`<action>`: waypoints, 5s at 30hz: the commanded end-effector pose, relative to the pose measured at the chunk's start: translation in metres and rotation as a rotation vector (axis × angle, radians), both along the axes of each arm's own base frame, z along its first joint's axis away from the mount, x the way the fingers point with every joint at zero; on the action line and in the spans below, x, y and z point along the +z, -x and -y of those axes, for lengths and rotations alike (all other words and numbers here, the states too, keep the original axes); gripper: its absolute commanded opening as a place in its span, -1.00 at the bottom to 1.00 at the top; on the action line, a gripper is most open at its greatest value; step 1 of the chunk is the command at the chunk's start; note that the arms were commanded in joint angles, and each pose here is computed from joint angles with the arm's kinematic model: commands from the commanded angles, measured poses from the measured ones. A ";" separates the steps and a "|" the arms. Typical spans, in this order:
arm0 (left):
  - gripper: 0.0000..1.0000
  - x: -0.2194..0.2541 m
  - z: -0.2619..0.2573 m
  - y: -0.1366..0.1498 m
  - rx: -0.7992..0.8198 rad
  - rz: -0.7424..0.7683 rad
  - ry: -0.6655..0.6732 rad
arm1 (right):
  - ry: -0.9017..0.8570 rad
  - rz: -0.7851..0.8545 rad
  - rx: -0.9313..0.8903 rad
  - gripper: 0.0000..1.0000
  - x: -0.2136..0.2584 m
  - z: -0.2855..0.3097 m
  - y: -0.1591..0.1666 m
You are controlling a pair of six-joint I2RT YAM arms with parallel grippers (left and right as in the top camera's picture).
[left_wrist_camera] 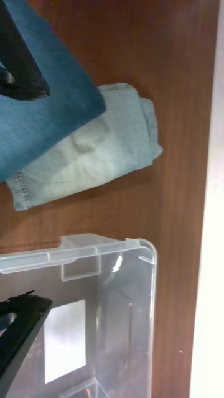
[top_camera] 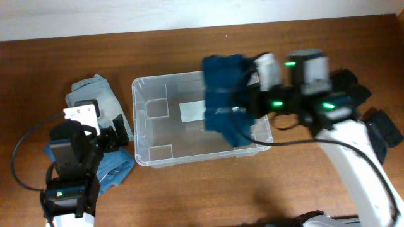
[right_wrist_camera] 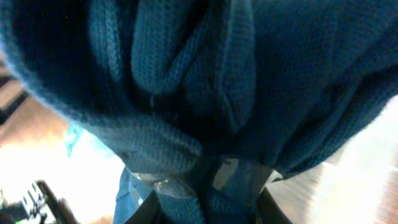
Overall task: Pack container
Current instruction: 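Carry the teal bundle into the box's left side and release, then move the right gripper to the black rolled bundles and grasp, then place the black bundles into the box right of the teal one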
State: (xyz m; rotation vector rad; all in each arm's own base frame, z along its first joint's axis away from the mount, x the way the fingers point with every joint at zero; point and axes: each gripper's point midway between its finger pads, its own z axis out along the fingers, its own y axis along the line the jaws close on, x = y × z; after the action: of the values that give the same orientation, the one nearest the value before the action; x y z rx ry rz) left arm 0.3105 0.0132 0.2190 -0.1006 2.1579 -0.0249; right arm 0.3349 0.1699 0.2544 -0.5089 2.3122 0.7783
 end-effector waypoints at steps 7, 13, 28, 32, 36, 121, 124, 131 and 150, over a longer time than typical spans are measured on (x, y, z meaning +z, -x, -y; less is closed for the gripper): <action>0.99 0.014 -0.072 0.013 0.243 -0.076 0.028 | -0.023 -0.098 0.047 -0.60 -0.048 -0.090 -0.022; 0.99 0.008 -0.079 0.008 0.254 -0.112 0.025 | -0.048 -0.242 -0.098 -0.63 -0.083 -0.116 -0.029; 0.99 -0.001 -0.080 0.006 0.255 -0.144 0.031 | 0.028 -0.387 -0.085 -0.62 -0.155 -0.157 -0.010; 0.99 -0.001 -0.080 0.006 0.254 -0.144 0.032 | 0.045 -0.374 -0.064 0.70 -0.165 -0.158 -0.012; 0.99 -0.001 -0.080 0.006 0.254 -0.144 0.032 | 0.100 -0.300 -0.052 0.97 -0.162 -0.150 -0.018; 0.99 0.001 -0.081 0.003 0.255 -0.130 0.029 | -0.042 -0.136 -0.630 -0.47 -0.034 0.281 -0.074; 0.99 0.001 -0.081 0.003 0.255 -0.131 0.029 | 0.023 -0.061 -0.452 -0.48 -0.002 0.221 -0.057; 0.99 0.001 -0.081 0.003 0.255 -0.130 0.029 | 0.157 -0.081 -0.107 -0.47 -0.001 0.097 -0.018; 0.99 0.001 -0.081 0.003 0.255 -0.130 0.029 | 0.367 -0.442 0.050 -0.46 -0.153 0.020 -0.020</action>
State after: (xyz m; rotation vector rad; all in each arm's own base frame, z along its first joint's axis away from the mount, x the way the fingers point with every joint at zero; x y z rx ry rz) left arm 0.3045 0.0937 0.2129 -0.4077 2.2770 0.1012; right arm 0.3503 0.1562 0.1134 -0.6374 2.8559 0.5809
